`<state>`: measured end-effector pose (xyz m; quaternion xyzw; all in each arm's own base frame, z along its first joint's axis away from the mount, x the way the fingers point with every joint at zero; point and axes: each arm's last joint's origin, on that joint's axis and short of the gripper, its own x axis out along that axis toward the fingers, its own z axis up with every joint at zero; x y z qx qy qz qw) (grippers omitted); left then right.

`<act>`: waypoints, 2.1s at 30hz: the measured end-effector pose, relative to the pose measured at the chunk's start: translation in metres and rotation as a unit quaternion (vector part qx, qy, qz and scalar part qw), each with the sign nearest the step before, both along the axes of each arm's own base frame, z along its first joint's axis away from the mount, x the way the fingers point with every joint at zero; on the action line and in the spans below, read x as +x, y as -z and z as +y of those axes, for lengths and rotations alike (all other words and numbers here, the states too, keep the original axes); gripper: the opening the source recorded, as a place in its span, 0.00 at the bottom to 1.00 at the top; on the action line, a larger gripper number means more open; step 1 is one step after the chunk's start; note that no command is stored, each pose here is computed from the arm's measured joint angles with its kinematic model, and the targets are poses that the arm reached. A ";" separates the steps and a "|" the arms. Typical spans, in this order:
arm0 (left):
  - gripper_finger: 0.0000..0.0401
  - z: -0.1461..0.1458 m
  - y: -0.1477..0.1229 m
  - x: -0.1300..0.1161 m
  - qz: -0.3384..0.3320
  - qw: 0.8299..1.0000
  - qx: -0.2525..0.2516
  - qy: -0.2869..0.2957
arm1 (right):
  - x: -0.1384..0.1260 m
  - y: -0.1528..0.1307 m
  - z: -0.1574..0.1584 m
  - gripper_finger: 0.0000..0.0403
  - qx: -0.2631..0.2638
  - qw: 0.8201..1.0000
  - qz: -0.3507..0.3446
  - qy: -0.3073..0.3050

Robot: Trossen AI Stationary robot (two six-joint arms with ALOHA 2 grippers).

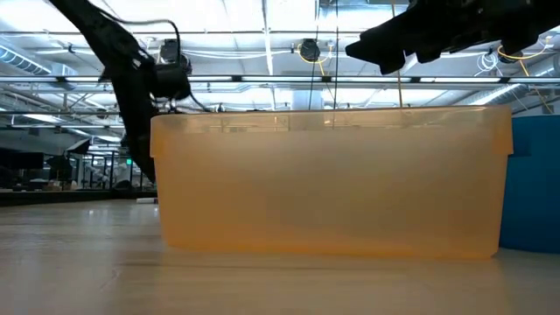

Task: Pick & Place Markers
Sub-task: Put the brown marker pen into the orange bin

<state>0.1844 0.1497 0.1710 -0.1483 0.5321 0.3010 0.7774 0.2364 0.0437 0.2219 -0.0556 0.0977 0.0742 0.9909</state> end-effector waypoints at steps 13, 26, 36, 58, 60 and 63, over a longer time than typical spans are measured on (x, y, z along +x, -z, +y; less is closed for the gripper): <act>0.63 0.026 0.054 0.002 0.046 0.995 -0.089 -0.031 | 0.000 0.000 0.000 0.42 0.000 1.000 0.001 0.000; 0.22 0.024 0.051 0.002 0.036 0.995 -0.086 -0.018 | 0.000 0.000 0.000 0.42 0.007 1.000 0.003 0.001; 0.07 0.000 0.031 0.003 0.041 0.996 -0.076 0.002 | 0.000 0.000 0.000 0.42 0.007 1.000 0.003 0.002; 0.05 -0.134 -0.035 0.018 -0.521 0.783 0.108 0.323 | 0.031 0.000 -0.019 0.42 0.008 0.996 -0.077 0.046; 0.05 -0.141 -0.038 0.024 -0.528 0.771 0.105 0.340 | 0.043 -0.002 -0.024 0.42 0.007 0.995 -0.078 0.058; 0.05 -0.152 -0.044 0.036 -0.528 0.761 0.097 0.364 | 0.059 -0.004 -0.030 0.42 0.003 0.995 -0.076 0.066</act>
